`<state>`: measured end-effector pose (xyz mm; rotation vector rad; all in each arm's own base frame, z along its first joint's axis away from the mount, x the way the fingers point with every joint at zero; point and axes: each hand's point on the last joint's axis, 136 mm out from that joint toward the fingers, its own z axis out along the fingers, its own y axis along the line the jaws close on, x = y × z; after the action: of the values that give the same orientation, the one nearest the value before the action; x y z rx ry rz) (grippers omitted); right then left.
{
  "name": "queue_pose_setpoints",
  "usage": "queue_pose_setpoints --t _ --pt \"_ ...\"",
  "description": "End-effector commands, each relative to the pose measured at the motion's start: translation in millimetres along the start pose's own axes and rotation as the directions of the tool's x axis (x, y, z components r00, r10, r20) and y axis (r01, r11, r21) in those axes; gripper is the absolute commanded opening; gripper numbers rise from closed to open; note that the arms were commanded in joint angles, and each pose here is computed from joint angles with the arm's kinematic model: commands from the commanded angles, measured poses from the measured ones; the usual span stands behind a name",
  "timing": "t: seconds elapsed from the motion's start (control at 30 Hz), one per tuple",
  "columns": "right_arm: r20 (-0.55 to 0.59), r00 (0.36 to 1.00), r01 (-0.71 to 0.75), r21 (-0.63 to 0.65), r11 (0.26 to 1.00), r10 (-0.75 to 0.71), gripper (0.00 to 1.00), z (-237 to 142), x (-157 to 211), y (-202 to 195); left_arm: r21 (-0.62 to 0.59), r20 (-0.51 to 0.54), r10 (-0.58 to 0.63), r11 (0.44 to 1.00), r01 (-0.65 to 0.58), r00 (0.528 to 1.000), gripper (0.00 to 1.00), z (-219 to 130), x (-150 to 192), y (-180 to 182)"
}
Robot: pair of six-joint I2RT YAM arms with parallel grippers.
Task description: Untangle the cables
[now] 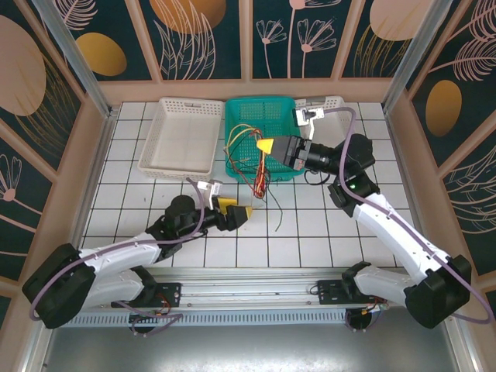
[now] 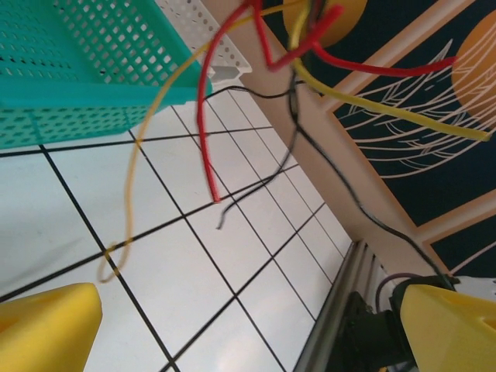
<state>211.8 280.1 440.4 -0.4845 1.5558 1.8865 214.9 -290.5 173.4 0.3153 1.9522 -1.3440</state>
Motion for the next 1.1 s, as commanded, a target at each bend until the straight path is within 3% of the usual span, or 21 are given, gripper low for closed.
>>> queue_pose_setpoints --t 0.0,0.57,0.9,1.07 --pt "0.017 0.998 0.059 -0.062 0.996 -0.058 0.00 -1.9 -9.3 36.1 0.008 0.062 0.070 0.997 -0.070 0.996 0.99 5.9 -18.8 -8.4" --pt "-0.023 0.998 0.058 -0.110 0.992 -0.061 0.00 18.2 8.7 59.1 0.078 0.084 0.084 0.993 -0.090 0.993 0.96 20.7 -31.3 -23.2" --pt "-0.032 0.998 0.048 -0.113 0.992 -0.052 0.00 23.2 15.0 55.9 0.068 0.080 0.077 0.994 -0.083 0.994 0.63 22.4 -27.9 -18.2" --pt "-0.036 0.998 0.046 -0.125 0.991 -0.050 0.00 24.8 18.7 57.3 0.058 0.091 0.076 0.995 -0.081 0.993 0.56 22.7 -29.7 -16.6"
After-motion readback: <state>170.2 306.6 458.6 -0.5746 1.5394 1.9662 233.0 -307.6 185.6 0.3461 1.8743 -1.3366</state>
